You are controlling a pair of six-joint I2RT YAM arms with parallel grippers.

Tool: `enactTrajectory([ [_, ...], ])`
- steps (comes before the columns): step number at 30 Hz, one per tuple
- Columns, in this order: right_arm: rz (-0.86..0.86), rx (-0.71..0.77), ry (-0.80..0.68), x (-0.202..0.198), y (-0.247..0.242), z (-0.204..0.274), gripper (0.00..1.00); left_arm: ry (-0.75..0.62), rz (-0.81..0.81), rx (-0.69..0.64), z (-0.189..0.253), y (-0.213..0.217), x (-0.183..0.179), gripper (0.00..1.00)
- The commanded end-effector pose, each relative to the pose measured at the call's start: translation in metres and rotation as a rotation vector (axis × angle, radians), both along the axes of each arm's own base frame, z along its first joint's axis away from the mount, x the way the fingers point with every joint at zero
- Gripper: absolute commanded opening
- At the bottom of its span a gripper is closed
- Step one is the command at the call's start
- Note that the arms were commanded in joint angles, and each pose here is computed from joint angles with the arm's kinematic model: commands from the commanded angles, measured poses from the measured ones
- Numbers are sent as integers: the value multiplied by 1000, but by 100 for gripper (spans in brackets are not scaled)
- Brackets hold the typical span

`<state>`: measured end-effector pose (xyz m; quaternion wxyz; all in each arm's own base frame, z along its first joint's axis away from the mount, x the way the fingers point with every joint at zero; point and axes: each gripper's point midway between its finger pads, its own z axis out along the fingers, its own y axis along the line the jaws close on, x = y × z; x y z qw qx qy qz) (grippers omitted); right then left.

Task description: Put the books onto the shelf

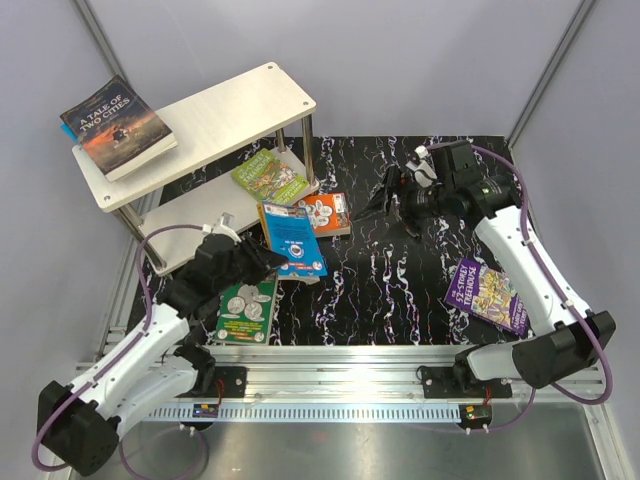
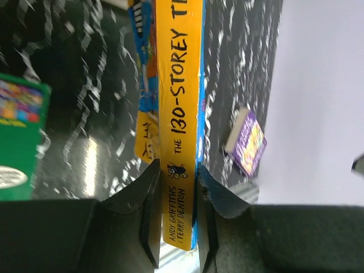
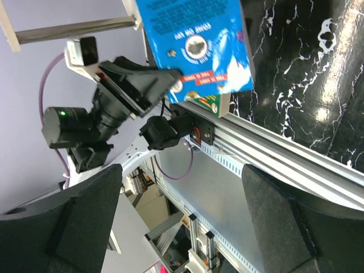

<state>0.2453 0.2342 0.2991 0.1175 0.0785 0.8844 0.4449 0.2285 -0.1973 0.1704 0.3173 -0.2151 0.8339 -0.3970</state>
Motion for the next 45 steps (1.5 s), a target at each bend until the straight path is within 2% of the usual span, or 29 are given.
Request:
enactTrajectory([
  [1,15,-39,53,-13,-7,-18,91,-265,-13,-78,69,-2,31,0],
  [6,31,-39,86,-18,-6,-31,90,-380,26,-140,91,7,59,0],
  [11,45,-45,115,-19,-5,-40,88,-425,169,-215,93,32,84,0],
  [12,47,-46,120,-19,-5,-42,88,-461,194,-272,104,34,87,0],
  [13,51,-48,125,-20,-4,-44,87,-435,221,-281,87,39,92,0],
  [15,62,-51,137,-20,-1,-48,86,-487,266,-382,98,43,97,0],
  [16,69,-53,140,-19,1,-50,86,-461,288,-394,81,46,101,0],
  [17,73,-52,144,-19,2,-50,85,-520,293,-440,92,48,102,0],
  [18,78,-53,143,-19,3,-50,85,-516,308,-476,92,51,105,0],
  [19,84,-57,147,-18,4,-52,84,-480,316,-476,74,50,111,0],
  [20,89,-60,147,-18,6,-53,84,-551,306,-522,90,52,111,0],
  [25,111,-73,160,-17,11,-60,82,-604,267,-661,96,54,129,0],
  [26,116,-75,158,-17,11,-60,82,-658,242,-698,108,55,128,0],
  [29,122,-83,157,-15,12,-62,82,-643,221,-754,104,51,144,0],
  [40,127,-93,171,-6,16,-71,78,-601,238,-686,102,49,197,0],
  [45,128,-94,171,-1,18,-73,77,-519,268,-597,86,48,221,0],
])
